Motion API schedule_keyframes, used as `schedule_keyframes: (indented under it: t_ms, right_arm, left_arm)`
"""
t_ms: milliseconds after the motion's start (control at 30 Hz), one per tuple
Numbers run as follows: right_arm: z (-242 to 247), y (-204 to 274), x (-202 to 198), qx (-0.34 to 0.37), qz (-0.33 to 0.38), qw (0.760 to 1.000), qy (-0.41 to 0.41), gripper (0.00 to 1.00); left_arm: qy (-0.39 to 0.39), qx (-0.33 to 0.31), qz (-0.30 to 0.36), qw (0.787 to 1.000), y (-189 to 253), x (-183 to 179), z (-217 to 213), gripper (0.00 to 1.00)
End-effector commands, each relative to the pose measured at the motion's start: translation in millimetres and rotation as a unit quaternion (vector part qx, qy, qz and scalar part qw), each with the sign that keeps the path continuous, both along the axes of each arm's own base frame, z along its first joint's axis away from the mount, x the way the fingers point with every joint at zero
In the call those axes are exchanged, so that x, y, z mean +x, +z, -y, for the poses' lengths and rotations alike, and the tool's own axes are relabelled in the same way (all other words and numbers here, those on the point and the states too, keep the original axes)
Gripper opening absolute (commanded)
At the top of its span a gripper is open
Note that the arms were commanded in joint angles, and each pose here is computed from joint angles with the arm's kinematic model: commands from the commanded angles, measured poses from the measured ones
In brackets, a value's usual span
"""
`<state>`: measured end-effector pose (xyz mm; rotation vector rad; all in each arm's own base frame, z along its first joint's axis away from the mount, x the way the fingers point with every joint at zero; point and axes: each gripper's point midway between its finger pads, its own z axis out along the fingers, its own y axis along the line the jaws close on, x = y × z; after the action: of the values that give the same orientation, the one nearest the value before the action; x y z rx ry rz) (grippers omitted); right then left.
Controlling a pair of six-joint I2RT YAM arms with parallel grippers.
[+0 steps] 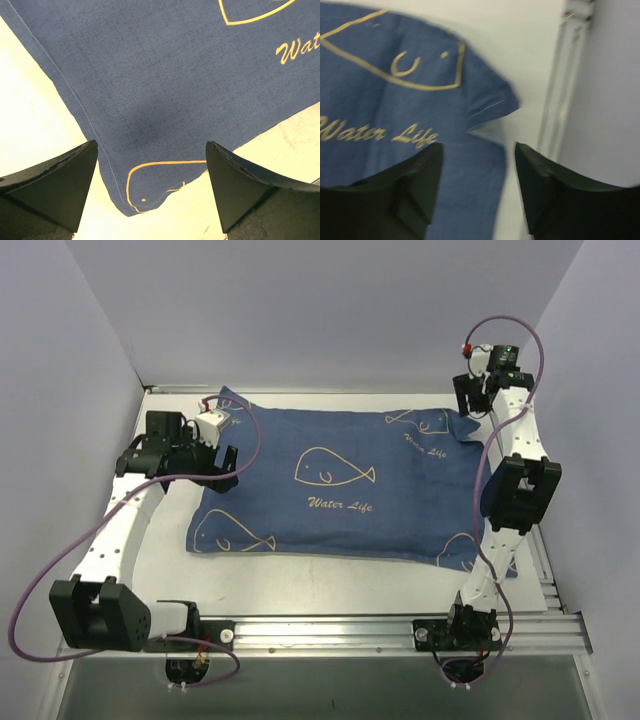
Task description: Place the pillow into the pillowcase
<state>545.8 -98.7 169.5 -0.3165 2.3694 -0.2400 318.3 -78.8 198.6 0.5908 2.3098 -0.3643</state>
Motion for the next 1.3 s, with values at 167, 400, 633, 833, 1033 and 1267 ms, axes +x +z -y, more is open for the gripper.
schedule_keyframes:
  t_ms: [167,400,633,833,1033,1267]
  right_arm:
    - [-49.4,-87.3,-53.2,0.221,-0.179,0.956,-0.072,0.4]
    - [-31.3,-124.6,-23.1,0.262,-0.176,0.94,-0.131,0.36]
    - [23.6,-131.5,24.4,0.249,-0.074,0.915,-0.308,0.41]
    - [94.5,-65.6,78.1,0.157,0.169,0.911,-0.341,0.47]
    - [104.1,34.2,102.7,0.149,0.324,0.897,-0.261,0.54]
    - [29.9,29.1,64.1,0.165,0.208,0.958,-0.11,0.45]
  left_arm:
    - [0.0,-0.026,0.031,0.999,12.9,-11.1,4.4,0.97]
    - [0.006,-0.019,0.013,1.0,1.3,-15.8,0.5,0.97]
    - [0.016,-0.018,0.0,1.0,-5.3,-18.8,-1.7,0.97]
    - [0.015,0.005,-0.006,1.0,-2.6,-14.4,-8.0,0.97]
    - [0.014,0.014,-0.004,1.0,0.1,-11.0,-11.5,0.97]
    - [0.009,0.003,-0.002,1.0,-2.1,-12.7,-8.2,0.97]
